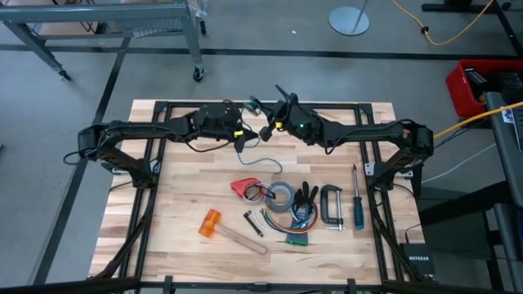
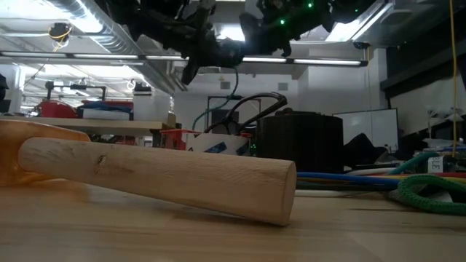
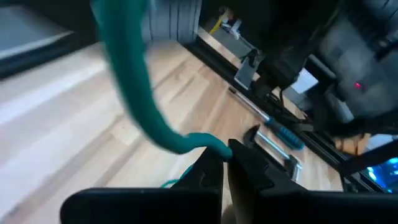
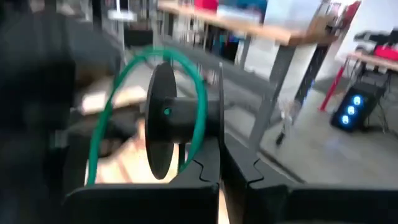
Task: Coil cords
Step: Coil the green cable wire on the black spool
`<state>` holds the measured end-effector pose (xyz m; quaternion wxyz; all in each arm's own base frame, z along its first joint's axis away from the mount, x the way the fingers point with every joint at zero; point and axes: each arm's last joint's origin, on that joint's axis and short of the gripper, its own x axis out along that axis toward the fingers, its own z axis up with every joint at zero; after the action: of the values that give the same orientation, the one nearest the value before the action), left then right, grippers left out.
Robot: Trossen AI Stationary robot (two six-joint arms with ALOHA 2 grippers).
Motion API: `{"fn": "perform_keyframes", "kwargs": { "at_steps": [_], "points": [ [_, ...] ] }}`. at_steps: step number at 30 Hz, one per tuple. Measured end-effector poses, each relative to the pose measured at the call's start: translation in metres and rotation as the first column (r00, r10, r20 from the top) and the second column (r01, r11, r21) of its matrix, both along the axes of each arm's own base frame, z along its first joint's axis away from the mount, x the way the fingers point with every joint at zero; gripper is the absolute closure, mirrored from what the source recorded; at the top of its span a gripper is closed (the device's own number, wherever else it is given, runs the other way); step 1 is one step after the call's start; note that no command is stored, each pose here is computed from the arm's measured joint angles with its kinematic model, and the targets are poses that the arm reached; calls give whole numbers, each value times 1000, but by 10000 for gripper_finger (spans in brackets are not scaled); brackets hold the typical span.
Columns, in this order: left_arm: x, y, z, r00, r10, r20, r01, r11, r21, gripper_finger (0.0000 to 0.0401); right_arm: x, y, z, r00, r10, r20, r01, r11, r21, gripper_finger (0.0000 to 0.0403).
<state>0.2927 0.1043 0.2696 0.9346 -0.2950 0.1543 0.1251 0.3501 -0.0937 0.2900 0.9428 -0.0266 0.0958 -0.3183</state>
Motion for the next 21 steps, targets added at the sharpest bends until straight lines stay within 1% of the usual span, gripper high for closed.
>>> {"fn": "perform_keyframes", "kwargs": {
  "at_steps": [4, 7, 10, 13, 17, 19, 21],
  "points": [
    [-13, 11, 7, 999, 44, -13, -44, 999, 7, 401, -4, 1, -6, 998, 24, -55, -19, 996, 82, 402],
    [-22, 17, 4, 995, 69, -70, -69, 998, 0, 401, -6, 4, -2, 997, 77, -27, -74, 991, 113, 402],
    [-27, 22, 0, 990, 85, -117, -86, 996, -7, 401, -7, 6, 7, 989, 143, 39, -147, 981, 126, 402],
    [-29, 25, -3, 984, 92, -153, -96, 995, -17, 401, -8, 8, 20, 970, 197, 143, -213, 972, 100, 402],
    [-29, 25, -4, 984, 91, -153, -94, 996, -11, 401, -7, 9, 32, 940, 229, 253, -250, 967, 55, 402],
    [-29, 24, -4, 984, 83, -156, -85, 996, -1, 401, -7, 9, 35, 931, 232, 281, -256, 965, 53, 402],
    [-28, 24, -4, 985, 80, -155, -80, 997, 5, 401, -7, 9, 33, 936, 229, 266, -254, 965, 61, 402]
  ]
}}
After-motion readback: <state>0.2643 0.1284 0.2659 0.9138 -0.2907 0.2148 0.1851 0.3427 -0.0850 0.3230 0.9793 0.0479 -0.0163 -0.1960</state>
